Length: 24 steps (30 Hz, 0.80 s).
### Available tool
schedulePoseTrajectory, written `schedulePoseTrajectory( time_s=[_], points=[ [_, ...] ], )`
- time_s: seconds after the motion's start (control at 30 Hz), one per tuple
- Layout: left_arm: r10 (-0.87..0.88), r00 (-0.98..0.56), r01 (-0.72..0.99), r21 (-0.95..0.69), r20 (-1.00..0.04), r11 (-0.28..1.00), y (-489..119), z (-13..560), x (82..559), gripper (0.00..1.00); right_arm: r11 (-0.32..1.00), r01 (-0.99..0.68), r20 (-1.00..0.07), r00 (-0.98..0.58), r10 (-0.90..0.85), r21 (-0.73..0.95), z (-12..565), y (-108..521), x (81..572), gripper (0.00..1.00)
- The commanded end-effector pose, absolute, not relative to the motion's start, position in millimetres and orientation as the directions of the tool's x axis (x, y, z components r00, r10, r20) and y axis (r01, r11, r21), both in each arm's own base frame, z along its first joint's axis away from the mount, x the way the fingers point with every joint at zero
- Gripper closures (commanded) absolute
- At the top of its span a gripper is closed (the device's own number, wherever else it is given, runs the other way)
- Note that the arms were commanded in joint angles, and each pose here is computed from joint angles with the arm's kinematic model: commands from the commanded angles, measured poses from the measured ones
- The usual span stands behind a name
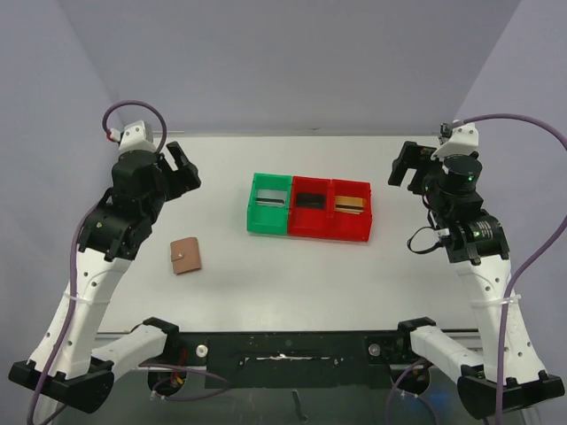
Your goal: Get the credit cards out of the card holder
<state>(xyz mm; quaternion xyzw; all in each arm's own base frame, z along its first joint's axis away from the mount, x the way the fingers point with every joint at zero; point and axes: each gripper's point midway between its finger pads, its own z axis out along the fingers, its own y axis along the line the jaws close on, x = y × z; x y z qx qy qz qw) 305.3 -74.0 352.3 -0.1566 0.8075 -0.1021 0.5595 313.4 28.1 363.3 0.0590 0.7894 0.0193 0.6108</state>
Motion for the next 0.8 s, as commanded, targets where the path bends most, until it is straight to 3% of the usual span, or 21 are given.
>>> schedulePoseTrajectory(
  time_s=[0.0, 0.17, 0.4, 0.77],
  points=[
    [-0.401, -0.352, -0.173, -0.363, -0.846, 0.916, -61.6, 337.7, 309.0, 0.20, 0.984, 0.094, -0.964, -0.209, 0.166, 0.149, 366.1, 18.8, 309.6, 0.02],
    [-0.485, -0.416, -0.268, -0.406, -0.769, 0.874, -30.9, 291.3, 315.9, 0.14, 0.974, 0.091, -0.950, -0.219, 0.222, 0.207, 345.6, 14.9, 303.3, 0.02],
    [-0.683, -0.444, -0.504, -0.469, -0.580, 0.725, 32.8, 196.7, 305.8, 0.08, 0.934, -0.064, -0.897, -0.308, 0.317, 0.352, 308.6, 46.0, 297.7, 0.02],
    [-0.860, -0.416, -0.707, -0.488, -0.297, 0.511, 63.2, 74.5, 271.2, 0.14, 0.859, -0.160, -0.778, -0.525, 0.343, 0.487, 260.1, 93.9, 299.3, 0.02]
  ],
)
